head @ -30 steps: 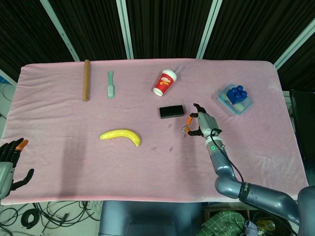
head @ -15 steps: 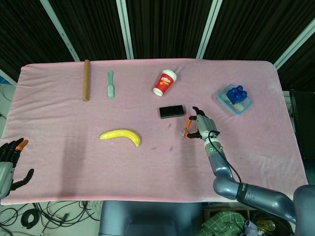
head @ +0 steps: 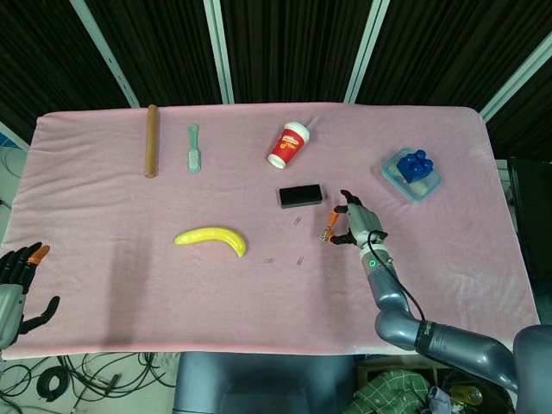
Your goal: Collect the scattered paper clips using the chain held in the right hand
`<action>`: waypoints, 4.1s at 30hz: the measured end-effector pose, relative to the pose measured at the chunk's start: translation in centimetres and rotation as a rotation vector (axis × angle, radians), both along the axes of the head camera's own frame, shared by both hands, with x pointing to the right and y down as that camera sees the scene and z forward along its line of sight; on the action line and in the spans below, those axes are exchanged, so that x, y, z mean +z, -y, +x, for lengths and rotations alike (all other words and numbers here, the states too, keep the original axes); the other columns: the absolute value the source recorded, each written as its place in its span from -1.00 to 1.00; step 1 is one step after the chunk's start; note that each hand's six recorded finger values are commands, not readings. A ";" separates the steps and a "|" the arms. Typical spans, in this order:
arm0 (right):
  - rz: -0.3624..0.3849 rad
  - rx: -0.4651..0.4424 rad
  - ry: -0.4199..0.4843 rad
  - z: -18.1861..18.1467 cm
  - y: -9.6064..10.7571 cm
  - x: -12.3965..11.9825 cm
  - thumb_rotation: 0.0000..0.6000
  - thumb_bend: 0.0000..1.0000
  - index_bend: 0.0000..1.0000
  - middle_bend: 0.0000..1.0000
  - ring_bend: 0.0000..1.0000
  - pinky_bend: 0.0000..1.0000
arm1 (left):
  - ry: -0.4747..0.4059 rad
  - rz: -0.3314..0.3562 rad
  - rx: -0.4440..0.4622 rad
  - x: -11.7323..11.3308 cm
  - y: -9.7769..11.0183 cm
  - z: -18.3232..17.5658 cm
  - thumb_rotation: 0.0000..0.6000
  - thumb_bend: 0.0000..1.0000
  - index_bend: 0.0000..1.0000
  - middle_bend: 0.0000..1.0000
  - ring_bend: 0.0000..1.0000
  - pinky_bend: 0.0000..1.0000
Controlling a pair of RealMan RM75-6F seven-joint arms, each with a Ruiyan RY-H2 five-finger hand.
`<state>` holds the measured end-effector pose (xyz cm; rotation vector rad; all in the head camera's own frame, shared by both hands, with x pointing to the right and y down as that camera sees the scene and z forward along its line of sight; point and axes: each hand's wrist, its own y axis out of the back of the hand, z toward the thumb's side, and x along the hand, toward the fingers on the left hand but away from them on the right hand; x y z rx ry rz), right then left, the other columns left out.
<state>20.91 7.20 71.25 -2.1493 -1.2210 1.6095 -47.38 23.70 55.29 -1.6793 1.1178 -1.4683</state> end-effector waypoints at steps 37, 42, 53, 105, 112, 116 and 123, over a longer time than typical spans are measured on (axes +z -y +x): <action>0.025 -0.022 0.037 -4.1 2.3 0.0 1.00 -0.19 0.33 -1.00 -1.00 -0.66 | -0.016 -0.006 -0.015 -0.1 -0.1 -0.5 1.00 -0.29 -0.79 -0.92 -1.00 -1.00; 0.024 -0.019 0.031 -4.4 2.7 0.3 1.00 -0.19 0.33 -1.00 -1.00 -0.66 | -0.019 -0.007 -0.018 -0.1 -0.1 -0.6 1.00 -0.29 -0.79 -0.92 -1.00 -1.00; 0.010 -0.012 0.036 -5.2 3.2 0.9 1.00 -0.19 0.33 -1.00 -1.00 -0.66 | -0.019 -0.007 -0.018 -0.1 -0.1 -0.6 1.00 -0.29 -0.79 -0.92 -1.00 -1.00; 0.031 -0.036 0.055 -6.9 3.7 -0.1 1.00 -0.19 0.33 -1.00 -1.00 -0.66 | -0.021 -0.008 -0.018 -0.1 -0.1 -0.6 1.00 -0.29 -0.79 -0.92 -1.00 -1.00; 0.035 -0.070 0.067 -6.8 2.7 -1.4 1.00 -0.19 0.33 -1.00 -1.00 -0.66 | -0.020 -0.007 -0.017 -0.1 -0.1 -0.5 1.00 -0.29 -0.79 -0.92 -1.00 -1.00; 0.033 -0.097 0.077 -6.8 1.6 -2.3 1.00 -0.19 0.33 -1.00 -1.00 -0.66 | -0.020 -0.007 -0.016 -0.1 -0.1 -0.5 1.00 -0.29 -0.79 -0.92 -1.00 -1.00; 0.025 -0.142 0.077 -6.3 -0.8 -3.2 1.00 -0.19 0.33 -1.00 -1.00 -0.66 | -0.018 -0.007 -0.015 -0.1 -0.1 -0.5 1.00 -0.29 -0.79 -0.92 -1.00 -1.00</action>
